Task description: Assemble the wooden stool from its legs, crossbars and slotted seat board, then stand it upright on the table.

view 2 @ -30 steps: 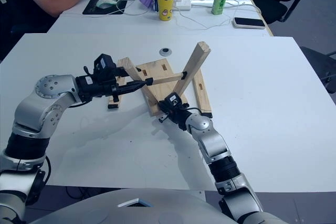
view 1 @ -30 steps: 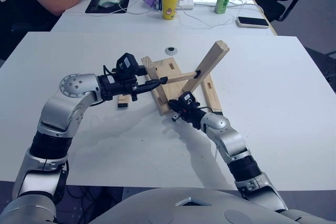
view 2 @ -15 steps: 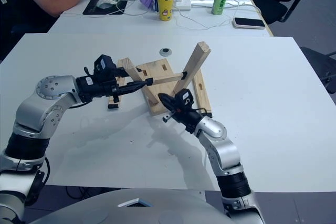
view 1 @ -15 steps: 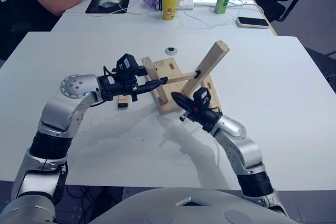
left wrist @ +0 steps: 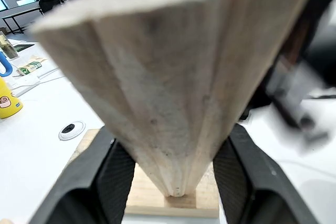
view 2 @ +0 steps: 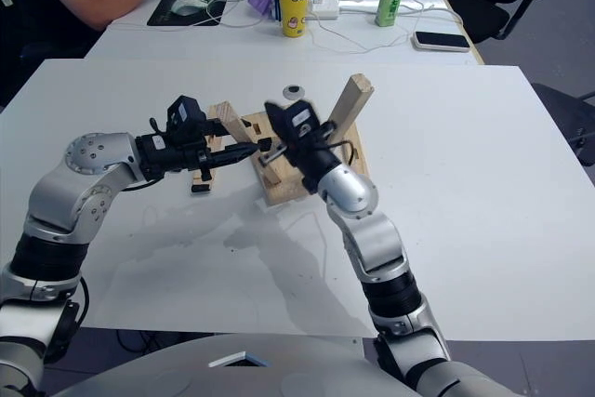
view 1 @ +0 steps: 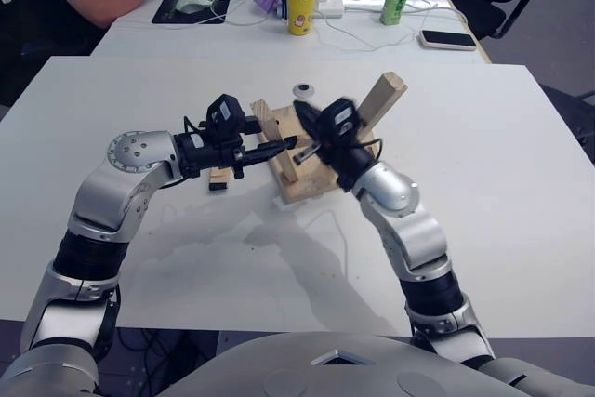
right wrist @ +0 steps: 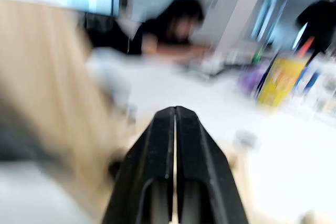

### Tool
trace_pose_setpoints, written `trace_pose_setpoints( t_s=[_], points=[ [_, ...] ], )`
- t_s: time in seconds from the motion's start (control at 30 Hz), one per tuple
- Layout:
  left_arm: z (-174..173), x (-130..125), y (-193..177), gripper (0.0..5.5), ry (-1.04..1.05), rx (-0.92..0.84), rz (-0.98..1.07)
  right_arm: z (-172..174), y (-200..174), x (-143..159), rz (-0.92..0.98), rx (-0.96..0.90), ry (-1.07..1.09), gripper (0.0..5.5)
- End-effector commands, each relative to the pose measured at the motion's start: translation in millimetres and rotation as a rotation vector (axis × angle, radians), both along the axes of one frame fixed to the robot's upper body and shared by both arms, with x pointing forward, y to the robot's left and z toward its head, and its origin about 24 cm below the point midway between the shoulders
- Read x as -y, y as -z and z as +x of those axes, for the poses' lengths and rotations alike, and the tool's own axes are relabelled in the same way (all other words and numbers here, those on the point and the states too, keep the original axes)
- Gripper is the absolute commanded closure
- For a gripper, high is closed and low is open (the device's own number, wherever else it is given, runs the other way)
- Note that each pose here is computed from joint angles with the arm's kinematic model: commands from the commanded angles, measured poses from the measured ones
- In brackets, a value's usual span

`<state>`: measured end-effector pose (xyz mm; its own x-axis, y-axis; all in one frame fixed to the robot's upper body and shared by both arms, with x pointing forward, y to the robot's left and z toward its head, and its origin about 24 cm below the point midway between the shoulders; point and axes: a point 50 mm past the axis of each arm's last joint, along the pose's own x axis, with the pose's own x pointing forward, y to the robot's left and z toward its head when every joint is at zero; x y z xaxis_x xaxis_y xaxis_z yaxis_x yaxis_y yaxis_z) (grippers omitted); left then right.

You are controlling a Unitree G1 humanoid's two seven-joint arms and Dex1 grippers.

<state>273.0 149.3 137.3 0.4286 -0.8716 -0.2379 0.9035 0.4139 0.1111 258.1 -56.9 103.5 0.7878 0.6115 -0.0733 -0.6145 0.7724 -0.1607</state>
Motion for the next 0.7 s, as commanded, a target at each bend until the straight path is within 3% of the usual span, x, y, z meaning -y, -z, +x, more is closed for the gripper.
trace_pose_setpoints(
  t_s=[0.03, 0.23, 0.43, 0.6, 0.63, 0.7],
  points=[
    [-9, -10, 53, 3.47, -0.061, -0.248, 0.138, -19, 74, 14, -0.323, -0.352, -0.042, 5.50],
    [-11, -9, 54, 3.47, -0.071, -0.247, 0.130, -2, 39, 6, -0.146, -0.185, -0.007, 5.50],
    [-11, -8, 56, 3.47, -0.064, -0.251, 0.137, 3, -40, 15, 0.225, 0.261, 0.058, 5.50],
    [-11, -9, 56, 3.47, -0.062, -0.252, 0.145, -1, -22, 10, 0.182, 0.222, 0.014, 5.50],
    [-10, -10, 56, 3.47, -0.062, -0.252, 0.146, 0, -8, 7, 0.123, 0.154, 0.001, 5.50],
    [-10, -11, 56, 3.47, -0.063, -0.251, 0.151, 0, 49, 7, -0.092, -0.160, 0.000, 5.50]
  ],
)
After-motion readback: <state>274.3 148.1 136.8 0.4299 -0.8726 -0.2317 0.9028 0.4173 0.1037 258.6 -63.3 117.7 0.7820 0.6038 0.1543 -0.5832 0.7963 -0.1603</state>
